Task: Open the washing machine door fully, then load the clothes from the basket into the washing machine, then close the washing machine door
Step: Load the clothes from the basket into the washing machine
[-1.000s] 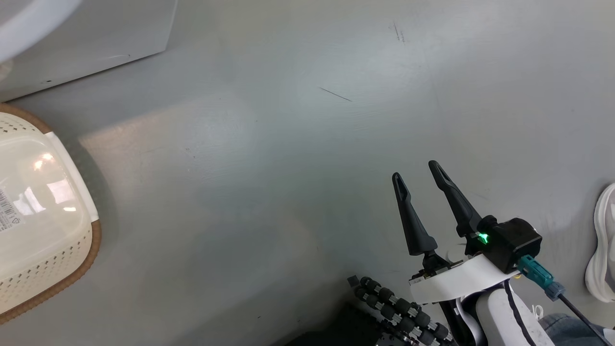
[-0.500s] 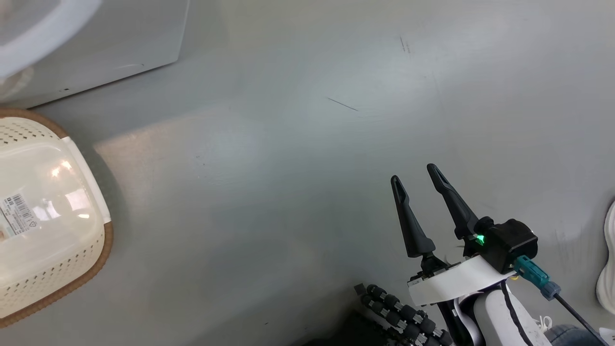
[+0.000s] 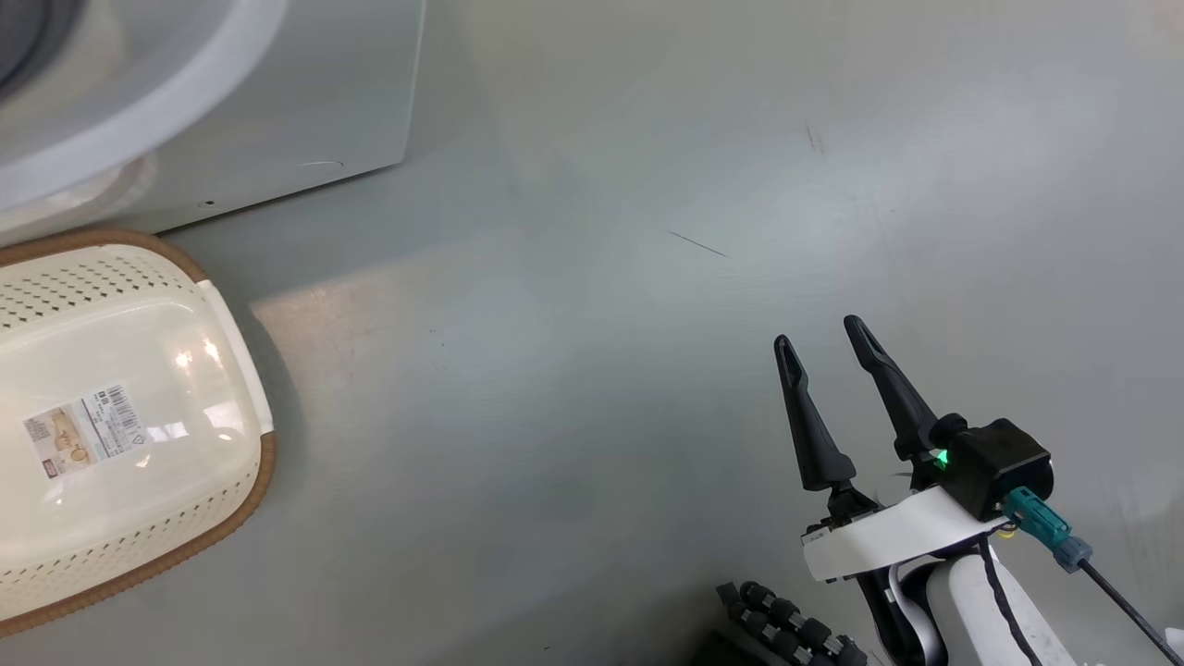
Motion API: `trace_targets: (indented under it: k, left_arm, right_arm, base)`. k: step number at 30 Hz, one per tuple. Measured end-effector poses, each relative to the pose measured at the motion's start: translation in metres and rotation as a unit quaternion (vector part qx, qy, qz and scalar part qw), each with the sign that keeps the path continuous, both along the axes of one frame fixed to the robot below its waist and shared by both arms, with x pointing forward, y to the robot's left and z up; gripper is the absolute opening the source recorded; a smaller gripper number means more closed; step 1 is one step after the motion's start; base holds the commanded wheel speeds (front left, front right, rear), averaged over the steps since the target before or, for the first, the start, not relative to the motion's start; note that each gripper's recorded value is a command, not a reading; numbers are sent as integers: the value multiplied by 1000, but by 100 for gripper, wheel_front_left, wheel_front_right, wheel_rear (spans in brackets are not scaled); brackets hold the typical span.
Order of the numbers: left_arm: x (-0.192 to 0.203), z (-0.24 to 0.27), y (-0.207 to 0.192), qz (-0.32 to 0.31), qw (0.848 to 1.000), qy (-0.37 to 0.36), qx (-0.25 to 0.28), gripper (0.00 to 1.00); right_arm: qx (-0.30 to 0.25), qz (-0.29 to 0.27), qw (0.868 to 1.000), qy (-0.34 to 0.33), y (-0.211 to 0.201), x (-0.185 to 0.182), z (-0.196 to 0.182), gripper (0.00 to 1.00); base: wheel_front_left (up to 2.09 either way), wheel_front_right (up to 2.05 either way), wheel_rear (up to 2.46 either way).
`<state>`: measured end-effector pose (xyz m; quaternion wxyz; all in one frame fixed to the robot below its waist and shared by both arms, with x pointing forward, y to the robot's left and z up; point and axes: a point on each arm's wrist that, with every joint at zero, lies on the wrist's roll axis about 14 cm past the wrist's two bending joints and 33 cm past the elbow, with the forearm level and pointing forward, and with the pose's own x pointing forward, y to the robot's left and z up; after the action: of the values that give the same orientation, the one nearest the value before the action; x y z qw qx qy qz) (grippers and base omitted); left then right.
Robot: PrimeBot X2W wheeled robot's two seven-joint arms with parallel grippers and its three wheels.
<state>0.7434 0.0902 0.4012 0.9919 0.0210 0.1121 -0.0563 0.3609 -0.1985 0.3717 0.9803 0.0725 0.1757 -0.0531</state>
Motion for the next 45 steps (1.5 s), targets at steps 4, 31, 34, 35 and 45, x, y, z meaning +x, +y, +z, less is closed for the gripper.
trace_targets:
  k: [4,31,34,35,45]
  left_arm:
    - [-7,7,-3,0,1000,4,3,100]
    - [-69,27,-7,7,999,13,-41,100]
    - [-74,25,-2,7,999,13,-39,100]
    - [-77,24,1,8,999,12,-38,100]
    - [-114,8,17,13,998,19,-62,100]
  right_arm:
    - [2,6,1000,-8,3,4,3,100]
    - [-5,43,997,-59,15,31,22,100]
    - [-6,47,997,-60,16,34,21,100]
    - [-6,49,997,-60,17,35,21,100]
    - [-10,89,993,-77,34,54,22,100]
  base:
    - [0,0,0]
    - [0,0,0]
    - [0,0,0]
    - [0,0,0]
    - [0,0,0]
